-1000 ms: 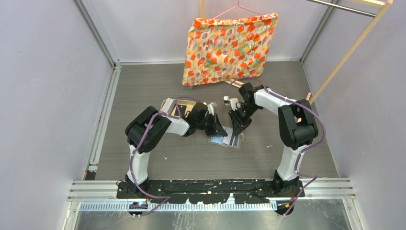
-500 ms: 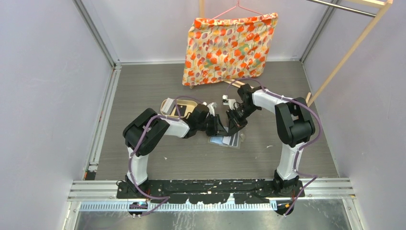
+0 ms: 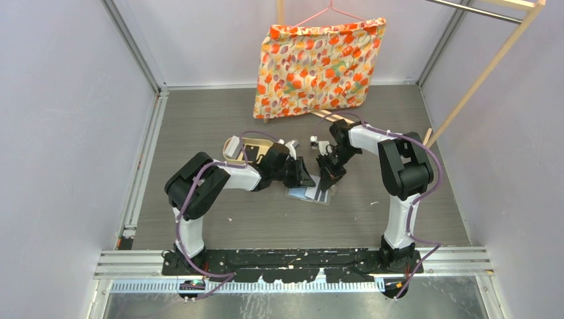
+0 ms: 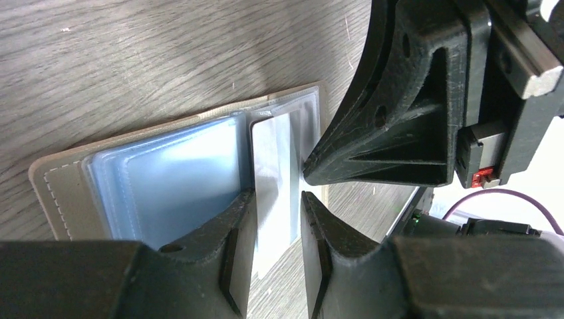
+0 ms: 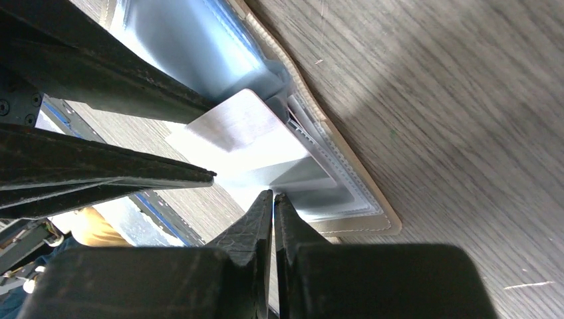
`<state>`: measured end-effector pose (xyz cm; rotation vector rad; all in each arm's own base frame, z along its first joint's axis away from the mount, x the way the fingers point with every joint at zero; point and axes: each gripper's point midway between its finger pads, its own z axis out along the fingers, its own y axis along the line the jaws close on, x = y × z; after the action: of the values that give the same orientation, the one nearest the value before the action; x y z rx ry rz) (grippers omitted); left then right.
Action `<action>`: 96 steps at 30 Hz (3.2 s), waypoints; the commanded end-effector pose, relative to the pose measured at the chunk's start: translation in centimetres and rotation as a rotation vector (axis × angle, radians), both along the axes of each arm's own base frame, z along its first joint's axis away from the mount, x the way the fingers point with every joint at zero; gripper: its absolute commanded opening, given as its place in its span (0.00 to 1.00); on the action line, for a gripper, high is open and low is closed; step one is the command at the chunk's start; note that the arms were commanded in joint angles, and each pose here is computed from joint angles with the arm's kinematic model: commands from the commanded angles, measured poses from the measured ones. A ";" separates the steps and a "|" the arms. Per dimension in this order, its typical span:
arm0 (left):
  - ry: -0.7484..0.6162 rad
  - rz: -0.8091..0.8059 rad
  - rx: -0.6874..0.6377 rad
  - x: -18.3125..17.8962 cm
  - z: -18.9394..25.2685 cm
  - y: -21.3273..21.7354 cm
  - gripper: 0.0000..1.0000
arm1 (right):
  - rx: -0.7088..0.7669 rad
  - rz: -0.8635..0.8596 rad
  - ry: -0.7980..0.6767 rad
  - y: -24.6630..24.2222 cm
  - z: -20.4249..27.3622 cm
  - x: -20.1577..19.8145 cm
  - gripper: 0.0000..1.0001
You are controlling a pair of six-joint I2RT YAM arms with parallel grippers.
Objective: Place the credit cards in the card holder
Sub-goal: Insert the credit card into the card holder.
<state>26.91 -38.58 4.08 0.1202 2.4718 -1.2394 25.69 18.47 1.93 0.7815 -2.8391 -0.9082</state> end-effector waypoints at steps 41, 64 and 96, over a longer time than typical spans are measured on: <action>-0.101 -0.029 0.194 -0.5 1.3 1.0 0.29 | -0.139 0.065 -0.185 -3.2 2.5 1.5 0.06; -0.044 -0.112 0.109 -2.2 0.9 -2.3 0.27 | -0.134 0.099 -0.111 -2.4 1.2 0.3 0.06; -0.018 0.014 -0.010 -0.5 0.2 -4.1 0.28 | -0.323 0.044 -0.114 -7.5 -0.5 1.4 0.08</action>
<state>25.98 -42.09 4.30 0.1291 2.4803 -1.2153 27.75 10.89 2.33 0.8786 -2.9961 -0.3960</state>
